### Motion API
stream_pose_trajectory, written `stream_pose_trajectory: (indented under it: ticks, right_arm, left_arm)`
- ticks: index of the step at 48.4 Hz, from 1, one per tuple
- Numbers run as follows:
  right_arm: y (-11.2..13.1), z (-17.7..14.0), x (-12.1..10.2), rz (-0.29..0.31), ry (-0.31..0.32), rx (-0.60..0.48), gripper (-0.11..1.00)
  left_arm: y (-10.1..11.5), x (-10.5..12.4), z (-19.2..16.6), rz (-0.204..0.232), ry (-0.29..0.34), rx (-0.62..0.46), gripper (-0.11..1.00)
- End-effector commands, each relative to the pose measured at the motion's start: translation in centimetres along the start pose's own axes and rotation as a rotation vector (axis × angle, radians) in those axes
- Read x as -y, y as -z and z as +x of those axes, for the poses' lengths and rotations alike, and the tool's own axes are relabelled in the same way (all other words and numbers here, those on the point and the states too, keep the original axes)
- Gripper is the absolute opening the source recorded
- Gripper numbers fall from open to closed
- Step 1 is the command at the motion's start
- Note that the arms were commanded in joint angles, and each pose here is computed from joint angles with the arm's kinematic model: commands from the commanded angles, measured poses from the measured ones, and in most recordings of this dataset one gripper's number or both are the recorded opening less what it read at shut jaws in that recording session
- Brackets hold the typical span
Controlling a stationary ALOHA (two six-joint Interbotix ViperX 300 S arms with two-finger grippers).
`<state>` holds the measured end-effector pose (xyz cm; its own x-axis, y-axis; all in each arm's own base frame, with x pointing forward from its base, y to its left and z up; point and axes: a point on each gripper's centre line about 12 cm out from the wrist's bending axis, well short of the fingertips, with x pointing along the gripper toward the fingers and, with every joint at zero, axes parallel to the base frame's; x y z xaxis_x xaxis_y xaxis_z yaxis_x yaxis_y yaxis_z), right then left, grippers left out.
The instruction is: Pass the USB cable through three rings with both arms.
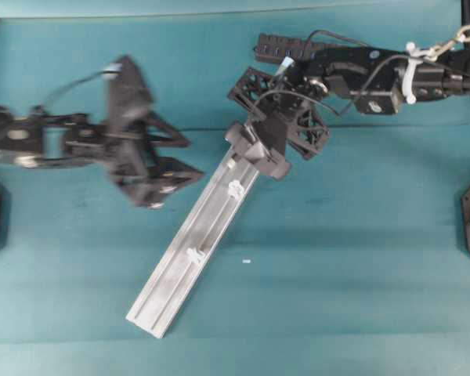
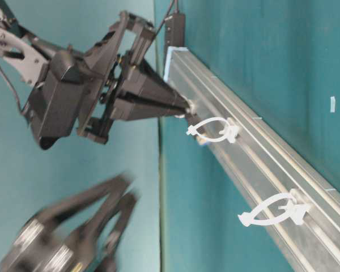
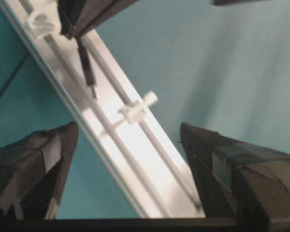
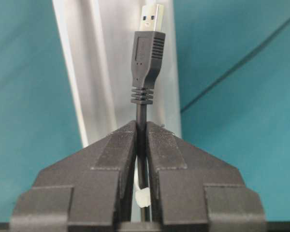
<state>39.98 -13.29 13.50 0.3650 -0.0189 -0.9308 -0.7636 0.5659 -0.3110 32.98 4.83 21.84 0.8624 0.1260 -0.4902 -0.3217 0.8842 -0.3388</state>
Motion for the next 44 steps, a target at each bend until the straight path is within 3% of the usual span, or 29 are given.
stream_pose_trajectory:
  ticks: [1,14,44]
  right_arm:
    - [-0.3,-0.1,-0.1,0.001,0.005,0.003,0.10]
    - [-0.3,-0.4,-0.4,0.002,0.002,0.002,0.10]
    - [-1.3,-1.2,-2.3,-0.024,-0.005,0.014,0.10]
  left_arm:
    - [-0.6,0.6,-1.7,0.011,0.024,0.033,0.92]
    - [0.4,1.1,-3.3,0.020,0.051,0.034,0.92]
    - [0.6,1.2,-4.2,0.014,0.063,0.047,0.91]
